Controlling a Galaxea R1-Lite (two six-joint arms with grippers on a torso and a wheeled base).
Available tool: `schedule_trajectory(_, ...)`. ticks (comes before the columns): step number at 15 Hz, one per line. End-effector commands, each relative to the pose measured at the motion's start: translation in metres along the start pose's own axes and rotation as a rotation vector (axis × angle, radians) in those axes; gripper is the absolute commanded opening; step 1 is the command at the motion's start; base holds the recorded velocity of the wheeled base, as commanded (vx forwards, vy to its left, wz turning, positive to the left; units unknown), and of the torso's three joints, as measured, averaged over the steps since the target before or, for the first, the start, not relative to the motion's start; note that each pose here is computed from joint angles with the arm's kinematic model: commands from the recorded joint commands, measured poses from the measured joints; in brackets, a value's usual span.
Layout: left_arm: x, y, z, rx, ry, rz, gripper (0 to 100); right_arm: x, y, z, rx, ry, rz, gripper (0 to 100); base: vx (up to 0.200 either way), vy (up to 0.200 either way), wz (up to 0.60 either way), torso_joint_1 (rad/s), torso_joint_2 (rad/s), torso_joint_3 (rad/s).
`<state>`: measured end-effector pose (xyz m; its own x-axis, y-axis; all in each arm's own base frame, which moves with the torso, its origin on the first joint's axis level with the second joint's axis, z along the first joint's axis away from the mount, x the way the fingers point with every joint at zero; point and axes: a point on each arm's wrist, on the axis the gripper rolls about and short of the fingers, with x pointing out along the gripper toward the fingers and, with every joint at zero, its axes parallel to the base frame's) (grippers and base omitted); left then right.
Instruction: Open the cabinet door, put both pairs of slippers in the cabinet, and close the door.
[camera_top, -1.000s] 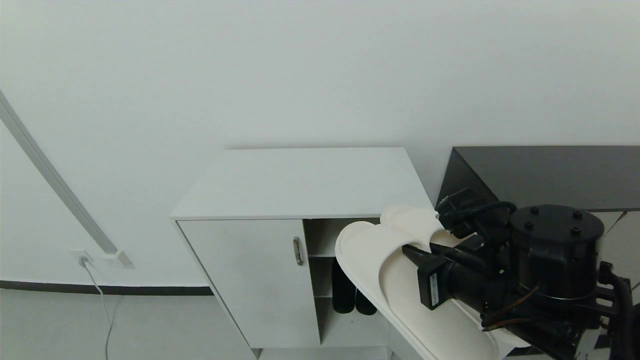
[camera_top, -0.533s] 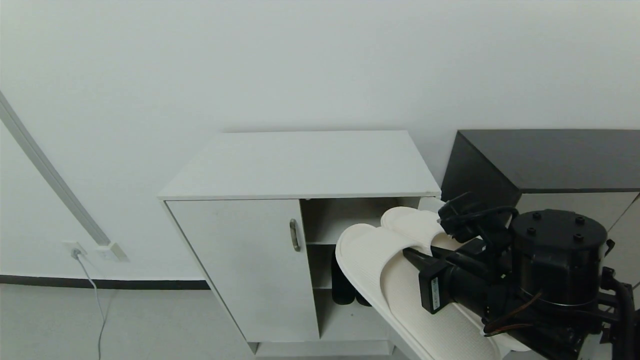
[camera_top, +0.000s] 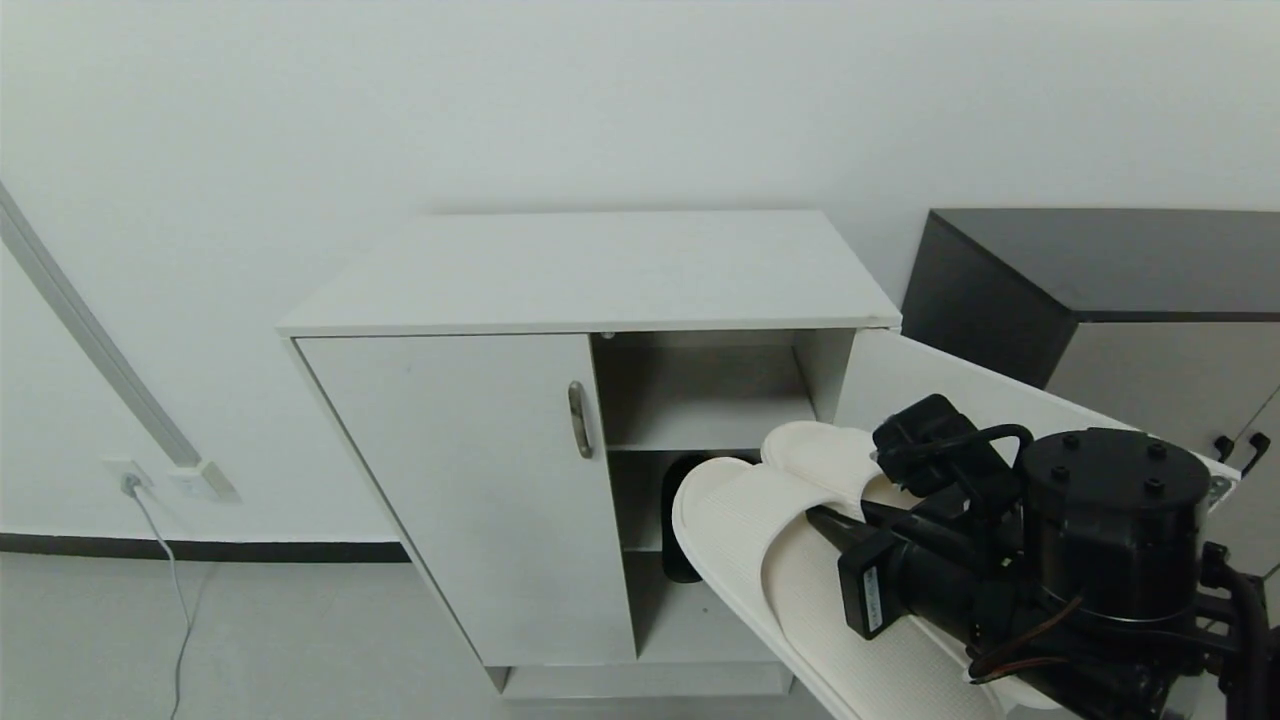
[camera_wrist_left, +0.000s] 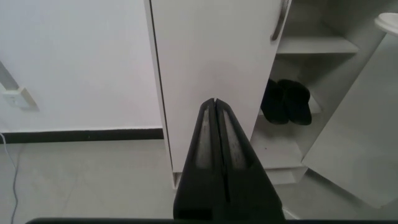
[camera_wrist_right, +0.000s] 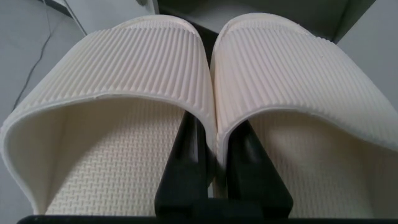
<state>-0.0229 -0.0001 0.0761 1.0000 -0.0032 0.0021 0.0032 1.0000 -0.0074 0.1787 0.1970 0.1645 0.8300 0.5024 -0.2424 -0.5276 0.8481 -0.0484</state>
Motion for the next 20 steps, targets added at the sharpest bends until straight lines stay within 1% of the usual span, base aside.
schedule_trajectory(1,0.0001,0.0,0.0,0.0,0.001,0.0,0,0.0005,0.0004,-0.0006,-0.001,0.002,0.001,0,0.0,0.0,0.0,-0.188,0.5,0.315)
schedule_trajectory(6,0.0001,0.0,0.0,0.0,0.001,0.0,0,0.0007,0.0017,-0.0017,-0.003,0.006,0.005,0,0.0,0.0,0.0,-0.161,0.49,0.329)
schedule_trajectory(11,0.0001,0.0,0.0,0.0,0.001,0.0,0,-0.0008,0.0033,-0.004,-0.009,0.013,0.013,0,0.0,0.0,0.0,-0.115,0.46,0.344)
schedule_trajectory(17,0.0001,0.0,0.0,-0.002,0.001,0.002,0,-0.0012,0.0032,-0.0055,-0.01,0.018,0.014,0,0.0,0.0,0.0,-0.046,0.44,0.397)
schedule_trajectory(20,0.0001,0.0,0.0,-0.002,0.001,0.002,0,-0.0014,0.0035,-0.005,-0.008,0.01,0.014,0,0.0,0.0,0.0,0.002,0.18,0.183)
